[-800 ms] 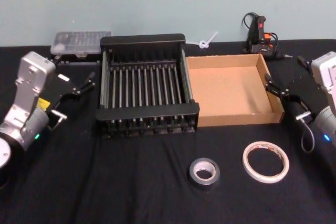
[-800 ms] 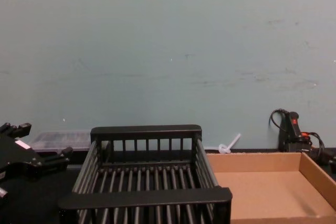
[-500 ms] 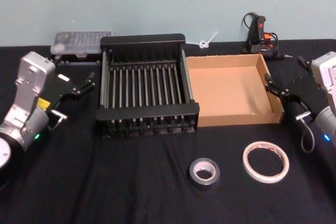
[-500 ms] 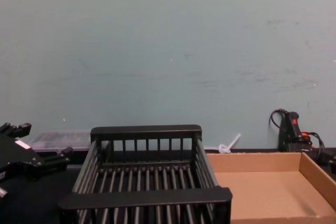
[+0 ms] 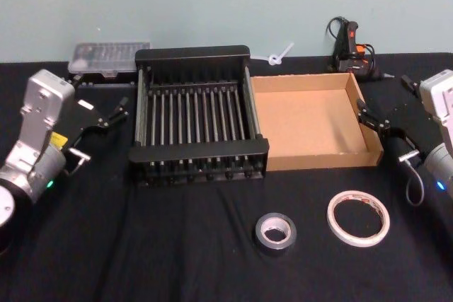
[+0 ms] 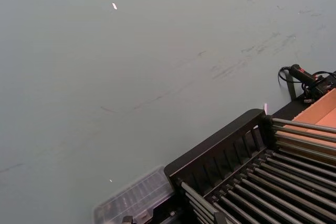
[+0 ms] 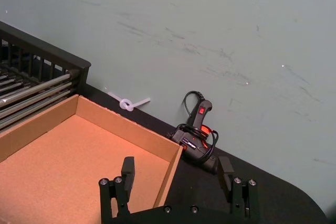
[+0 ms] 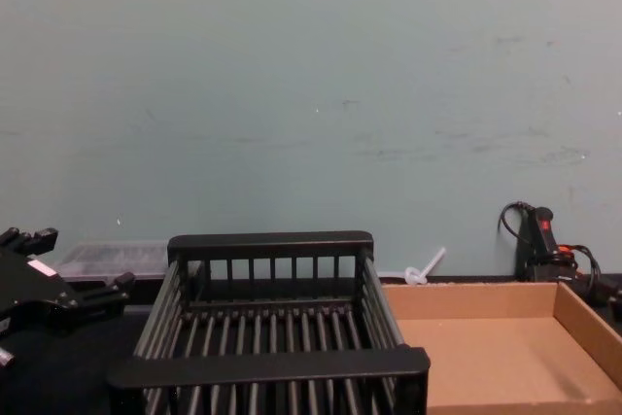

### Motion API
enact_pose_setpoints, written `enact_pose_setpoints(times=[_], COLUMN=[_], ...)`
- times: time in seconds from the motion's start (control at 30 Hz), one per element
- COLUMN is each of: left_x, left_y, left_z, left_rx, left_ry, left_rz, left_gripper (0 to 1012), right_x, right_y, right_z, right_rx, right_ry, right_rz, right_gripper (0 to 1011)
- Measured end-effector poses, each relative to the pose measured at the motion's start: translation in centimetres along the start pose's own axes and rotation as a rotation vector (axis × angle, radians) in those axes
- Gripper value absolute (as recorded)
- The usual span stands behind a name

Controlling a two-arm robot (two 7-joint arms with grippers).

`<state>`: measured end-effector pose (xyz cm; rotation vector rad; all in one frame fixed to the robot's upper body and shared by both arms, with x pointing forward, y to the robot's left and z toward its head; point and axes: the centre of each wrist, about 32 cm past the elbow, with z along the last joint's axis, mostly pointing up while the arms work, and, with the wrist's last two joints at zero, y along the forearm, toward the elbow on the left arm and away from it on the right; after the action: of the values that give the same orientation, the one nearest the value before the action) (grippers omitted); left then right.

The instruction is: Pick up the white tape and place it into the black box , Pick up the silver tape and place it into the brown box.

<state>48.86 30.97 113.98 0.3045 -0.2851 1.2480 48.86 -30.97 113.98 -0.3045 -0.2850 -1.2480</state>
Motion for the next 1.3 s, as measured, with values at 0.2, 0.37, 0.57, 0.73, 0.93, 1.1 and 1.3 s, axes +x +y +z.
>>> enact_pose_setpoints(times=[0.2, 0.37, 0.57, 0.73, 0.93, 1.1, 1.3], left_x=[0.0, 0.0, 0.0, 0.0, 0.0, 0.0, 0.0], left_y=[0.0, 0.0, 0.0, 0.0, 0.0, 0.0, 0.0], left_z=[0.0, 0.0, 0.0, 0.0, 0.0, 0.0, 0.0], left_rx=[0.0, 0.0, 0.0, 0.0, 0.0, 0.0, 0.0], left_ry=[0.0, 0.0, 0.0, 0.0, 0.0, 0.0, 0.0], left_rz=[0.0, 0.0, 0.0, 0.0, 0.0, 0.0, 0.0], left_gripper=[1001, 1001, 1001, 1001, 1001, 1001, 1001], right_x=[0.0, 0.0, 0.0, 0.0, 0.04, 0.4, 1.21], right_y=[0.0, 0.0, 0.0, 0.0, 0.0, -0.4, -1.5], right_z=[0.0, 0.0, 0.0, 0.0, 0.2, 0.9, 2.1], right_rx=[0.0, 0.0, 0.0, 0.0, -0.002, -0.015, -0.027], right_ry=[0.0, 0.0, 0.0, 0.0, 0.005, 0.029, 0.06], right_rz=[0.0, 0.0, 0.0, 0.0, -0.003, 0.009, 0.029], right_gripper=[1000, 1000, 1000, 1000, 1000, 1000, 1000])
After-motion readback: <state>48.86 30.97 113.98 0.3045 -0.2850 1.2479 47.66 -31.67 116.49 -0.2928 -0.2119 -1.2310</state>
